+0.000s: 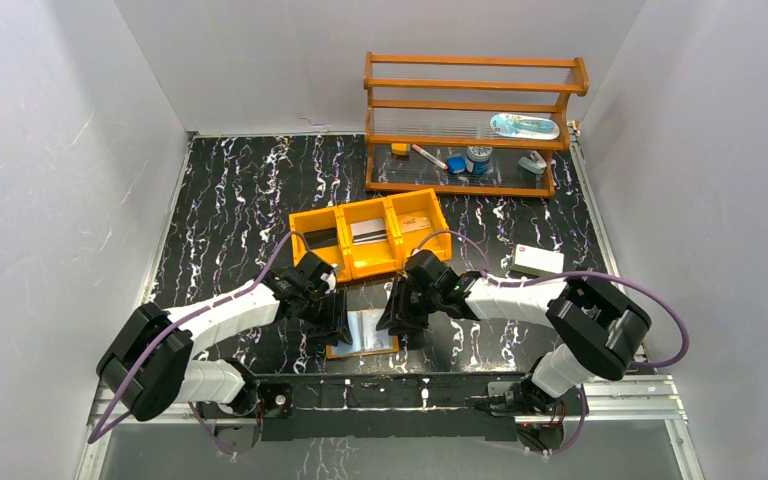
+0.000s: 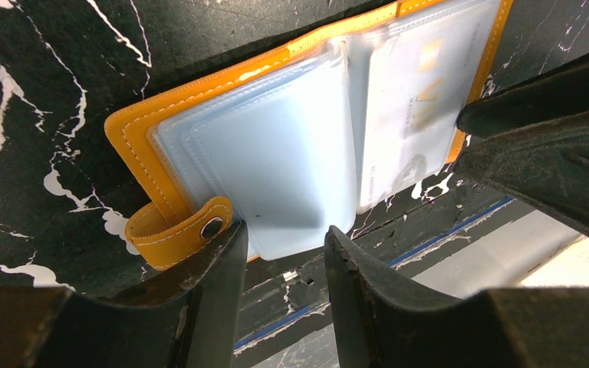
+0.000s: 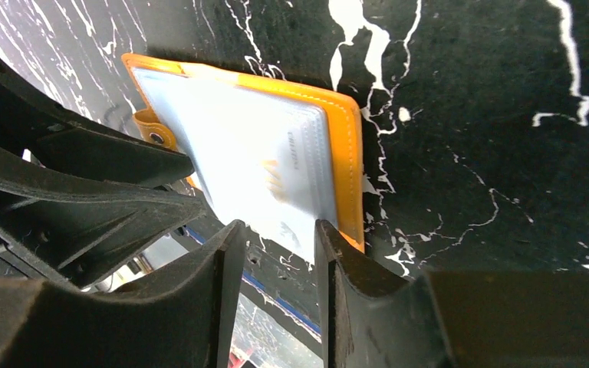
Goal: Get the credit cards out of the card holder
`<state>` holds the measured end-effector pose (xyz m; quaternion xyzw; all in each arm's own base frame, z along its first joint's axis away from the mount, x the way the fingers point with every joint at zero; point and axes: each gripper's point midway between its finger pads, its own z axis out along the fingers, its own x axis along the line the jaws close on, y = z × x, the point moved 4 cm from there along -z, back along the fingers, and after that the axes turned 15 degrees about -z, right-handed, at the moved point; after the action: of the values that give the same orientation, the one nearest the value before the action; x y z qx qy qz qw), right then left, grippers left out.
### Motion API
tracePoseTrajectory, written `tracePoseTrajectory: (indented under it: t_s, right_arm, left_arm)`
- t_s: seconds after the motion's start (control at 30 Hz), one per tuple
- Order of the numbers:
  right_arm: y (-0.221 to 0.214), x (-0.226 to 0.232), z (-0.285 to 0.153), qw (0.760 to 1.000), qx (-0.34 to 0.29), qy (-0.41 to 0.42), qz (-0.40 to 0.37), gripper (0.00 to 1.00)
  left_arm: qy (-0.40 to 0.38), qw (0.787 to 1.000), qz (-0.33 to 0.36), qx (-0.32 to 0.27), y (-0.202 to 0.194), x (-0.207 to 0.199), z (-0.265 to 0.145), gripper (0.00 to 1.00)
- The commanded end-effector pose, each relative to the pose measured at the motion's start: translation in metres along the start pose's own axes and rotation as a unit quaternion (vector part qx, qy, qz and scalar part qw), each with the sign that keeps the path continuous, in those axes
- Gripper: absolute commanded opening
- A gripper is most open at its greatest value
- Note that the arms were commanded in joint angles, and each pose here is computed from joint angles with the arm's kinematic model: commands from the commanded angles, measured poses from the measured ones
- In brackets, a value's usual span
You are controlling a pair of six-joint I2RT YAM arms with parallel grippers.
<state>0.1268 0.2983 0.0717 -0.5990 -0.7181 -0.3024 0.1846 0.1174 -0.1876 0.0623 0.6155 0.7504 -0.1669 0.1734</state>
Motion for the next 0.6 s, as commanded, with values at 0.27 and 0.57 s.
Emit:
tracePoseTrajectory:
  t_s: [0.27, 0.57]
  right_arm:
    - [0.007, 0.008, 0.002, 1.0, -0.002, 0.006, -0.018, 0.46]
    - [0.012, 0.024, -0.001, 0.998, -0.009, 0.05, -0.031, 0.41]
  left_arm:
    - [0.02, 1.0, -0.006, 0.013, -0.006, 0.01, 0.005, 0.4]
    - [0.02, 1.0, -0.005, 0.018, -0.005, 0.01, 0.006, 0.4]
